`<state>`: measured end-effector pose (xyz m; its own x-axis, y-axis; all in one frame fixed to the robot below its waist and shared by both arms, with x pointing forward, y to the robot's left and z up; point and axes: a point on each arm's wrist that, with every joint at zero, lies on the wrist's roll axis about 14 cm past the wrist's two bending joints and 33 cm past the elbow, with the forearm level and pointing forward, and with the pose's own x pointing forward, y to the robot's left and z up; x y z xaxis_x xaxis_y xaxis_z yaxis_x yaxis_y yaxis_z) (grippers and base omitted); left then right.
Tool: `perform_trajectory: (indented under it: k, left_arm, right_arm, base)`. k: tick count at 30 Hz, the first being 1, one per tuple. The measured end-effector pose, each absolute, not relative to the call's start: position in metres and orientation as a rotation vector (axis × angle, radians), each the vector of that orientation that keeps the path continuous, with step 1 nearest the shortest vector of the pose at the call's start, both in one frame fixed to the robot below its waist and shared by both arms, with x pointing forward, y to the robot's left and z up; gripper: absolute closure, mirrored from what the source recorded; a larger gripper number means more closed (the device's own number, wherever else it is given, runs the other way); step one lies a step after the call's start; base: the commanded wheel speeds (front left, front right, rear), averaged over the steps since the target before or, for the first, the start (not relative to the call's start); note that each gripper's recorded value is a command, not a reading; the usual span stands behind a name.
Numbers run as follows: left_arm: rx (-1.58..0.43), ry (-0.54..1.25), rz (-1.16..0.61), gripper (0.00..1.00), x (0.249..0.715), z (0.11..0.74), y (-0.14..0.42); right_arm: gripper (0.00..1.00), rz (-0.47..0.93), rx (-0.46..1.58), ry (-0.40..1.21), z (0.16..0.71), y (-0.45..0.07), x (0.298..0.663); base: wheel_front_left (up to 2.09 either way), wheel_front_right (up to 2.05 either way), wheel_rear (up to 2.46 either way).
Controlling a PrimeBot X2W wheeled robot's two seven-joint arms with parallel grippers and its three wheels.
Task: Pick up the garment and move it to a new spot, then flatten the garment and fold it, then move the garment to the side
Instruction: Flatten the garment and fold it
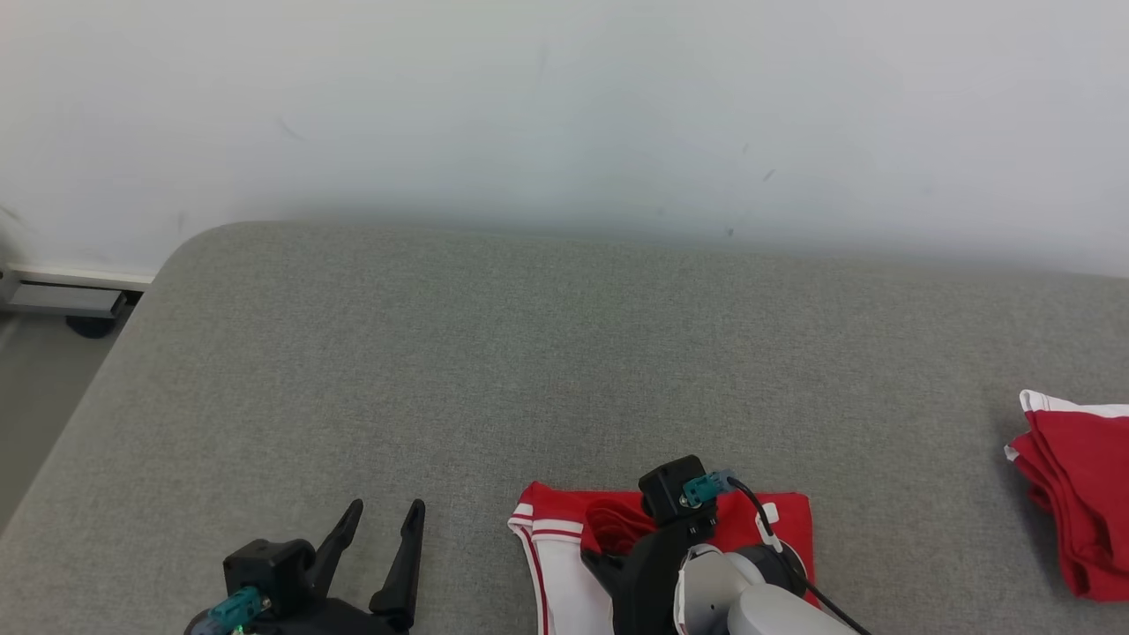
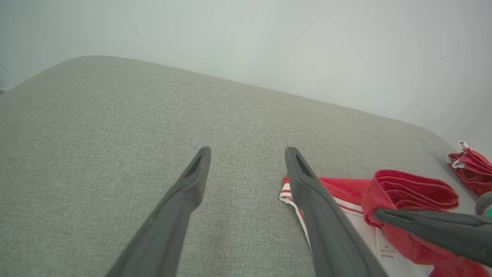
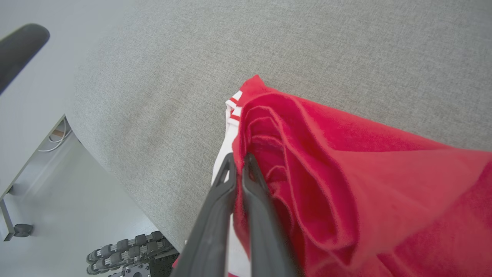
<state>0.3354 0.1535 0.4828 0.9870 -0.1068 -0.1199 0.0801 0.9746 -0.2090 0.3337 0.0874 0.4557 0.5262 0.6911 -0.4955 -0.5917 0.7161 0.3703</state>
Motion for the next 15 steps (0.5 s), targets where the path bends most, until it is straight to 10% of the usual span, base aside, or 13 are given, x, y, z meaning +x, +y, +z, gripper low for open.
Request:
perform_trajectory:
  k: [7, 8, 9, 15]
  left_arm:
    - [-0.201, 0.126, -0.066, 0.0, 0.334, 0.484, 0.164]
    - [-0.201, 0.126, -0.065, 0.0, 0.334, 0.484, 0.164]
    - [-0.201, 0.125, -0.065, 0.0, 0.334, 0.484, 0.164]
    - [-0.202, 0.124, -0.061, 0.0, 0.333, 0.484, 0.165]
  right_arm:
    - [1.0, 0.803, 0.164, 0.702, 0.447, 0.097, 0.326]
    - [0.29, 0.803, 0.165, 0.705, 0.446, 0.097, 0.325]
    - [0.0, 0.804, 0.167, 0.71, 0.446, 0.098, 0.325]
    - [0.0, 0.827, 0.18, 0.685, 0.455, 0.106, 0.328]
  base:
    - [0.0, 0.0, 0.0]
    - [0.0, 0.0, 0.0]
    - [0.0, 0.0, 0.0]
    - [0.0, 0.0, 0.0]
